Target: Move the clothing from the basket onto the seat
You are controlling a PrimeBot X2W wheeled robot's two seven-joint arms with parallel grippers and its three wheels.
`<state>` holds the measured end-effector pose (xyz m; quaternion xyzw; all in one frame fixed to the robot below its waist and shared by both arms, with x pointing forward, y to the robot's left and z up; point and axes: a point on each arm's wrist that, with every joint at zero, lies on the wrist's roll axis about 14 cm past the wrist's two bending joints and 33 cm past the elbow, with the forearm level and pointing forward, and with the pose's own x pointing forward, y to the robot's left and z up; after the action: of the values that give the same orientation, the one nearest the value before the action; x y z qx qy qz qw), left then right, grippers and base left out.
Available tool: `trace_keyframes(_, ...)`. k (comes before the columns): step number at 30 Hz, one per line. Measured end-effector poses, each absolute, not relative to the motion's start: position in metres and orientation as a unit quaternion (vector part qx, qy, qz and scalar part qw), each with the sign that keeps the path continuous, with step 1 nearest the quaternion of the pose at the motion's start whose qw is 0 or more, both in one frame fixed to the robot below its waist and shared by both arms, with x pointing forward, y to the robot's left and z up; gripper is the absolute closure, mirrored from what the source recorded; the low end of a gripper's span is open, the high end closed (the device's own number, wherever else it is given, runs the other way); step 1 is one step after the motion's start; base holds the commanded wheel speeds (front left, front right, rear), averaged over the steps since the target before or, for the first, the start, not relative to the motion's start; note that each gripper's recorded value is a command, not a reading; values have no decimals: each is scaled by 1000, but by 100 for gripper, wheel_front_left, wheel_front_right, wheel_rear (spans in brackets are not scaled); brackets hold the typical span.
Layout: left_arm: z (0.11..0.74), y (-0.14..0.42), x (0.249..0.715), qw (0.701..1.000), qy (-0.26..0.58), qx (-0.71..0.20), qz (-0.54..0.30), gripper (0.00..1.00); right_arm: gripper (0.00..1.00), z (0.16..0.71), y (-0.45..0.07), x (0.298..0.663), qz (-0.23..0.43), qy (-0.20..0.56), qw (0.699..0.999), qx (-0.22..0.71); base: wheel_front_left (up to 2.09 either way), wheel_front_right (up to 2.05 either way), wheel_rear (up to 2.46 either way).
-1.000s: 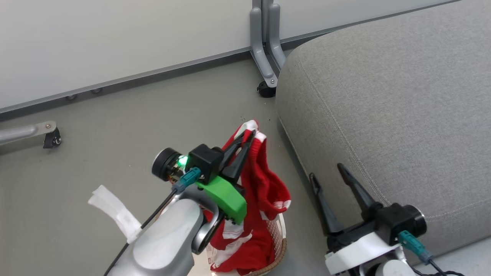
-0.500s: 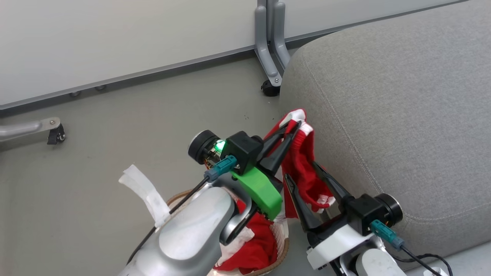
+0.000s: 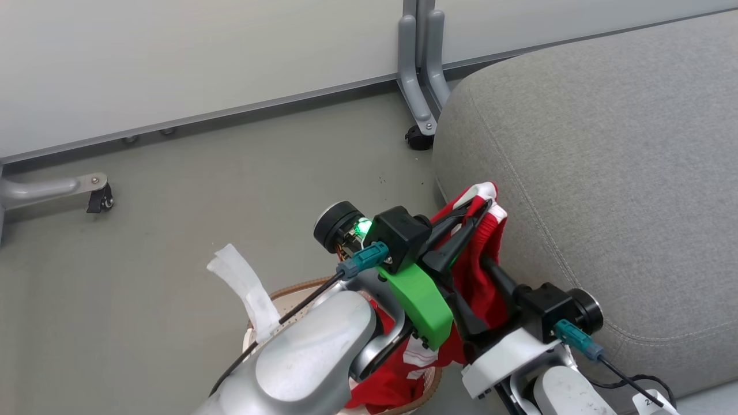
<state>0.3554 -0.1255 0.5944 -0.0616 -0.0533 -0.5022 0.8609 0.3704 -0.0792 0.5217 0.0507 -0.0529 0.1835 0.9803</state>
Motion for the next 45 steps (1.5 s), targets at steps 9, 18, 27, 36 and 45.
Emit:
trace_keyframes(9,574,-117,366,874,-20,-62,-482,63,100,520,-73,372,192,-50,978,56,0,0,0)
trace_keyframes(18,562,-112,373,880,0,-67,-470,0,100,523,-86,377,172,-57,982,60,0,0,0)
trace_keyframes(27,559,-110,375,882,5,-69,-465,0,100,521,-91,378,165,-53,983,59,0,0,0)
trace_keyframes(36,554,-111,380,884,9,-71,-462,0,100,519,-99,380,153,-52,985,57,0,0,0)
trace_keyframes(45,551,-129,381,870,13,-65,-489,0,100,532,-123,380,119,-75,989,36,0,0,0)
